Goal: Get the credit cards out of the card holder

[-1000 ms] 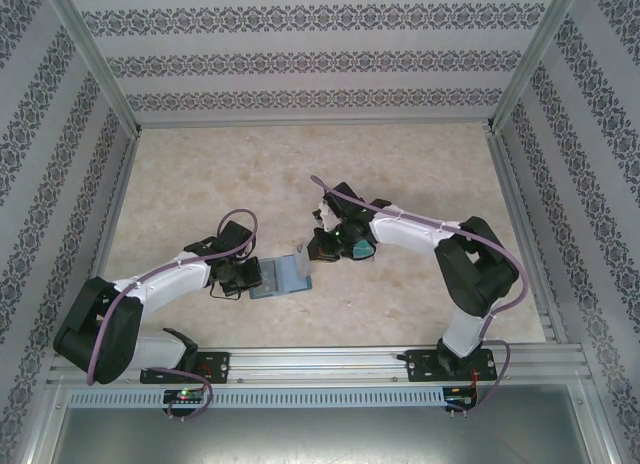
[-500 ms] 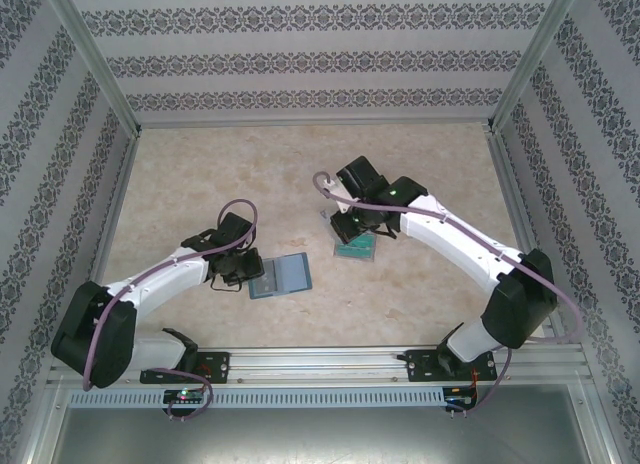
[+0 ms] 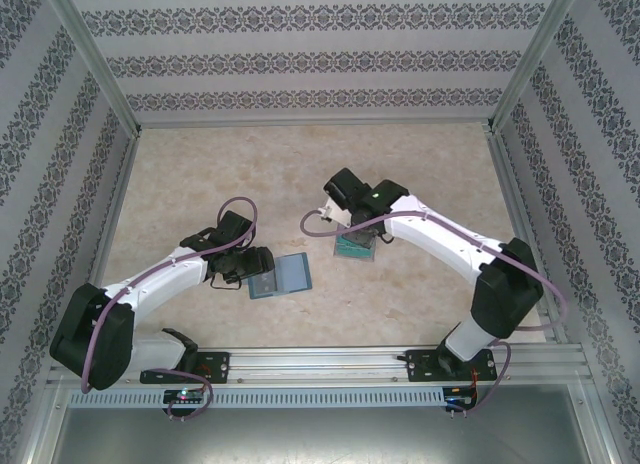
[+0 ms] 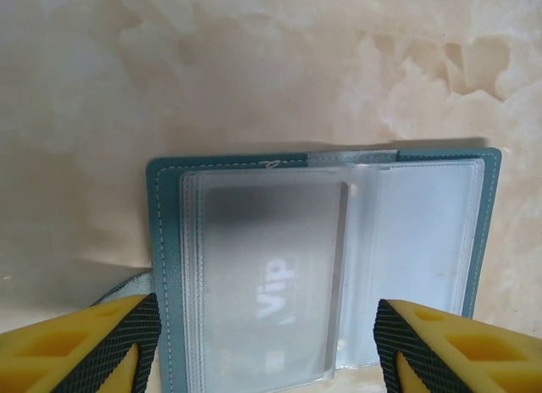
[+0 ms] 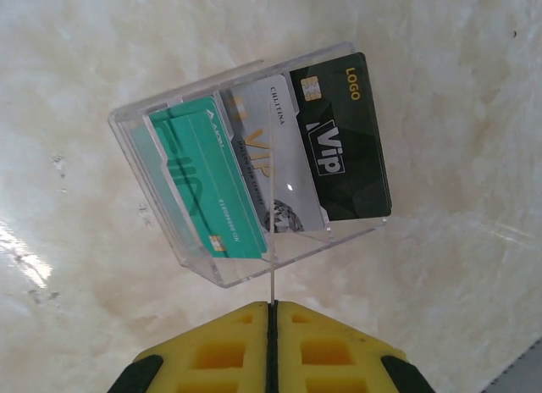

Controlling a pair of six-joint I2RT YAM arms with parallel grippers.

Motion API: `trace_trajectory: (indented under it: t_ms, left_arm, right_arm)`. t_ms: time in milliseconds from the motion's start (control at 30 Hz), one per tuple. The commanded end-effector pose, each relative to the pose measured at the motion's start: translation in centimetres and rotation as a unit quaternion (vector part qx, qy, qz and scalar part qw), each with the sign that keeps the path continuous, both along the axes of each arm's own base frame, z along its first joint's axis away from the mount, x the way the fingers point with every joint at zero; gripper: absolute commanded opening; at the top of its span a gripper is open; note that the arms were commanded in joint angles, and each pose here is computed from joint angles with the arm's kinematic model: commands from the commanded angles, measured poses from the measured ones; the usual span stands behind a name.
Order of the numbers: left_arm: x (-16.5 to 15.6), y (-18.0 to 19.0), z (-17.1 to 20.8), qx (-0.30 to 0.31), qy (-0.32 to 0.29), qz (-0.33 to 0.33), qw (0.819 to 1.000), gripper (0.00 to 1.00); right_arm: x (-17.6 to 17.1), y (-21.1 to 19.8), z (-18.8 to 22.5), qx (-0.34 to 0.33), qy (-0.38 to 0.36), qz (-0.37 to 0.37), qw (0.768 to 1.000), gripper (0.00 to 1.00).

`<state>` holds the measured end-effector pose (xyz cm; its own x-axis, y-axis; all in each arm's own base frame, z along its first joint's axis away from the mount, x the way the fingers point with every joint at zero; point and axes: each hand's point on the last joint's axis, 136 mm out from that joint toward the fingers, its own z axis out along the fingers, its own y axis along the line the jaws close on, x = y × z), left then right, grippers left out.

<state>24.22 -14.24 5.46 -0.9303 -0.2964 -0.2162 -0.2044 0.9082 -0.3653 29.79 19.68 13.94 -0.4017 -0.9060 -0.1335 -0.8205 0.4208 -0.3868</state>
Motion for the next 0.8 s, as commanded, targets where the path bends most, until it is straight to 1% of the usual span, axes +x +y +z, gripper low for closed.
trace_trajectory:
  t_ms: [0, 200, 333, 433, 667, 767]
  left_arm:
    - [1.0, 0.1, 1.2, 0.003, -0.023, -0.001, 1.0, 0.69]
    - [1.0, 0.1, 1.2, 0.005, -0.023, -0.002, 1.0, 0.69]
    - [0.9, 0.2, 1.2, 0.007, -0.023, -0.001, 1.0, 0.69]
    - [0.9, 0.3, 1.1, 0.008, -0.023, 0.0, 1.0, 0.68]
    - [0.9, 0.4, 0.9, 0.011, -0.02, 0.001, 1.0, 0.68]
    - [0.9, 0.3, 0.7, 0.01, -0.018, 0.0, 1.0, 0.68]
  right_arm:
    - [1.6, -0.1, 0.3, -0.05, -0.029, 0.025, 0.998, 0.0]
    - [2.6, 0.3, -0.8, -0.068, -0.035, 0.037, 0.996, 0.0]
    - [2.9, 0.2, -1.3, -0.067, -0.033, 0.035, 0.997, 0.0]
    - [2.3, 0.7, -1.9, -0.047, -0.01, 0.035, 0.998, 0.0]
    - [0.6, 0.7, -3.8, -0.039, 0.03, 0.047, 0.998, 0.0]
    - [0.6, 0.4, -4.4, -0.044, 0.03, 0.042, 0.998, 0.0]
